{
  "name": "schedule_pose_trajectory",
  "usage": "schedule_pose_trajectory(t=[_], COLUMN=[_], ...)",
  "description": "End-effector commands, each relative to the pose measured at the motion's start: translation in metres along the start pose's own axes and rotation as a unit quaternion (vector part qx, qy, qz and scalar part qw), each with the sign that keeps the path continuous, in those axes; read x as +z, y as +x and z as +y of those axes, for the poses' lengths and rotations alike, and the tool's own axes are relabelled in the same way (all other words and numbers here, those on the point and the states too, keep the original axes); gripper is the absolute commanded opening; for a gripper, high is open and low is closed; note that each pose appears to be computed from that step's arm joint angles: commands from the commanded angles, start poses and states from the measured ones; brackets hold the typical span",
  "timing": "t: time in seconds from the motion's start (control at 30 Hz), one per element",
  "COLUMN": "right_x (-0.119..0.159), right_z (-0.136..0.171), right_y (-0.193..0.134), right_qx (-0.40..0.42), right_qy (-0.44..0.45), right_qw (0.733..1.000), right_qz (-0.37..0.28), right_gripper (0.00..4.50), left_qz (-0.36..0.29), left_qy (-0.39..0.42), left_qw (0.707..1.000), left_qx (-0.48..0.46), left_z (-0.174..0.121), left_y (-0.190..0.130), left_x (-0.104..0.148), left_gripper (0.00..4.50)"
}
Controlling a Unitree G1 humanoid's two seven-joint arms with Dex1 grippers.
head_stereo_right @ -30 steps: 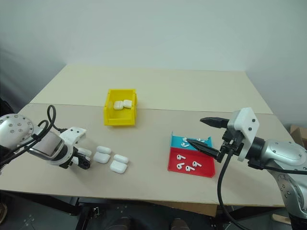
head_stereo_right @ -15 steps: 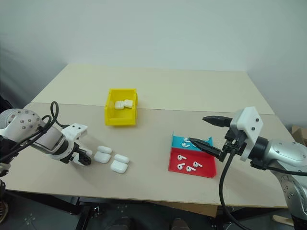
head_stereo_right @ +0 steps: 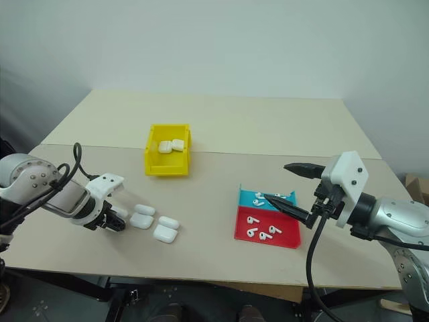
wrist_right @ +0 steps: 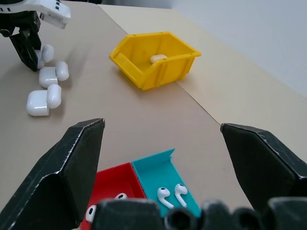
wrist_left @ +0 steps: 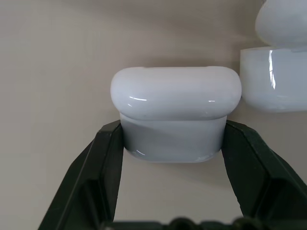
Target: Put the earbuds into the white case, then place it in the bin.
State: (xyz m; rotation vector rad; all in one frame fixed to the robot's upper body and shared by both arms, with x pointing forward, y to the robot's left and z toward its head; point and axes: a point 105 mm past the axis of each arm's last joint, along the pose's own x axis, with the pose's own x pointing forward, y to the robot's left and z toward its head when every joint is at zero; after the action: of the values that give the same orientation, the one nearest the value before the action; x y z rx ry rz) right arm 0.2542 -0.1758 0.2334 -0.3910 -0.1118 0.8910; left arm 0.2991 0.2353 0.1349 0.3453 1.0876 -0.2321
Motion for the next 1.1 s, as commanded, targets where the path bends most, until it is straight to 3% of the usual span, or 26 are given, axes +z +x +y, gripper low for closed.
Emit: schedule_pose_trajectory(t=[0.03, 0.2, 0.27, 0.4, 0.53, 0.63, 0.83, 0.93, 1.07, 1.1], right_x=[0.010, 0.008, 0.006, 0.000, -0.013, -0.026, -0.038, -0.050, -0.064, -0.067], right_z=[-0.006, -0.010, -0.010, -0.003, 0.004, 0.017, 0.027, 0.026, 0.021, 0.020], right_y=[0.000, 0.003, 0.004, 0.012, 0.021, 0.021, 0.036, 0.043, 0.044, 0.044], right_qx=[-0.011, -0.023, -0.024, -0.003, 0.029, 0.084, 0.125, 0.118, 0.104, 0.103], right_qy=[-0.017, -0.007, -0.002, 0.014, -0.012, -0.009, -0.009, -0.018, -0.025, -0.027], right_qw=[1.000, 0.999, 0.999, 1.000, 0.991, 0.968, 0.936, 0.923, 0.911, 0.908], right_qz=[-0.016, -0.022, -0.023, 0.023, 0.131, 0.235, 0.330, 0.365, 0.399, 0.405], right_gripper=[4.50, 4.50, 4.50, 4.50, 4.50, 4.50, 4.50, 3.90, 2.57, 2.57], left_qz=[-0.176, -0.389, -0.444, -0.603, -0.623, -0.640, -0.621, -0.615, -0.605, -0.600], left_qy=[0.036, 0.035, 0.028, 0.005, 0.050, 0.146, 0.275, 0.289, 0.310, 0.313], left_qw=[0.984, 0.920, 0.892, 0.767, 0.718, 0.657, 0.559, 0.531, 0.510, 0.511], left_qx=[0.007, -0.044, -0.077, -0.220, -0.305, -0.370, -0.476, -0.507, -0.527, -0.531], left_z=[-0.005, -0.016, -0.021, -0.041, -0.065, -0.093, -0.118, -0.122, -0.124, -0.124], left_y=[-0.044, -0.093, -0.105, -0.131, -0.130, -0.134, -0.132, -0.132, -0.131, -0.130], left_x=[0.038, 0.063, 0.068, 0.078, 0.084, 0.082, 0.070, 0.068, 0.064, 0.062], left_gripper=[2.77, 2.77, 2.77, 2.77, 2.77, 2.77, 2.77, 2.77, 2.77, 2.77])
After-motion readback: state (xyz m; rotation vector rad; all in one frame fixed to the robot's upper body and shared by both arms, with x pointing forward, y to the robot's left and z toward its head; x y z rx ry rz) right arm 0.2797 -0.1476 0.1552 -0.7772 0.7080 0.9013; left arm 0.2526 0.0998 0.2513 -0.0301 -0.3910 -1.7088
